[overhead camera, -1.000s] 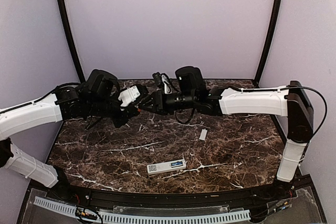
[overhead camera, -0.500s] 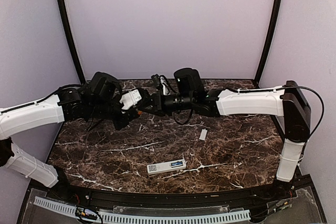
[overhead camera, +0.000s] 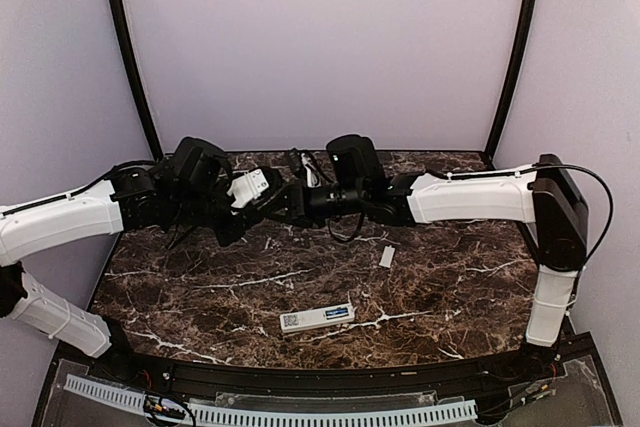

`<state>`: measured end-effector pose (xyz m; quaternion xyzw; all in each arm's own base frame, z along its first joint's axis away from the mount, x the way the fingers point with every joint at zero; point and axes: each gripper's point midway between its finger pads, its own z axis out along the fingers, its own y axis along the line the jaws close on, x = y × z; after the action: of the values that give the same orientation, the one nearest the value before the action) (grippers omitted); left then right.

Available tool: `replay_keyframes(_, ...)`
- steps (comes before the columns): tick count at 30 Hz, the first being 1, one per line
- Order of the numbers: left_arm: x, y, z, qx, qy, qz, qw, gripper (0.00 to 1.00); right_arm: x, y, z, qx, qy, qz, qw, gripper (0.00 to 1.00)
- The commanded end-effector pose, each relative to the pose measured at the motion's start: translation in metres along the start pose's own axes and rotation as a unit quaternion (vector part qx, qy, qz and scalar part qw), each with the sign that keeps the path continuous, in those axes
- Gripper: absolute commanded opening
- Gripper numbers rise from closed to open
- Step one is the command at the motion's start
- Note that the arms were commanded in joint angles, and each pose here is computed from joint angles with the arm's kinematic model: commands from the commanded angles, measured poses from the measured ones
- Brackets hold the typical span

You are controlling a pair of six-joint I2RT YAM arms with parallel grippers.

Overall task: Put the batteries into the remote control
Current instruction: Pass from the left arm to the right

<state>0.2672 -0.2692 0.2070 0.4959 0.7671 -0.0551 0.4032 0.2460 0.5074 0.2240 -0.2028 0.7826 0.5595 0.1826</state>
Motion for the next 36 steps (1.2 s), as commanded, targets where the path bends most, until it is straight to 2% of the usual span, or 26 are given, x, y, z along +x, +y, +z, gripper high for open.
replay_keyframes(1,-0.004,0.002,0.002,-0.006,-0.003,-0.007,1.0,0.0,0.006,0.008,0.009,-0.01,0.011,-0.004,1.0,0.16)
replay_keyframes(6,-0.002,-0.001,0.002,0.001,-0.003,-0.005,1.0,0.0,0.004,0.01,0.009,-0.01,0.007,-0.008,1.0,0.12)
replay_keyframes(12,0.0,-0.007,0.001,0.015,-0.004,0.002,1.0,0.0,0.002,0.01,0.011,-0.009,0.006,-0.008,1.0,0.21)
replay_keyframes(23,0.0,-0.011,0.003,0.027,-0.002,0.003,1.0,0.0,0.002,0.008,0.014,-0.008,0.01,-0.01,1.0,0.0)
replay_keyframes(27,0.001,-0.012,0.002,0.03,-0.003,0.004,1.0,0.0,0.002,0.008,0.014,-0.008,0.008,-0.011,1.0,0.0)
replay_keyframes(29,0.001,-0.012,0.002,0.03,-0.004,0.004,1.0,0.0,0.002,0.009,0.013,-0.011,0.007,-0.012,1.0,0.05)
replay_keyframes(32,0.002,-0.012,0.003,0.03,-0.001,0.005,1.0,0.0,-0.002,0.013,0.013,-0.016,-0.003,-0.01,1.0,0.17)
replay_keyframes(36,0.002,-0.013,0.005,0.031,0.002,0.003,1.0,0.0,-0.009,0.017,0.015,-0.022,-0.013,-0.008,1.0,0.18)
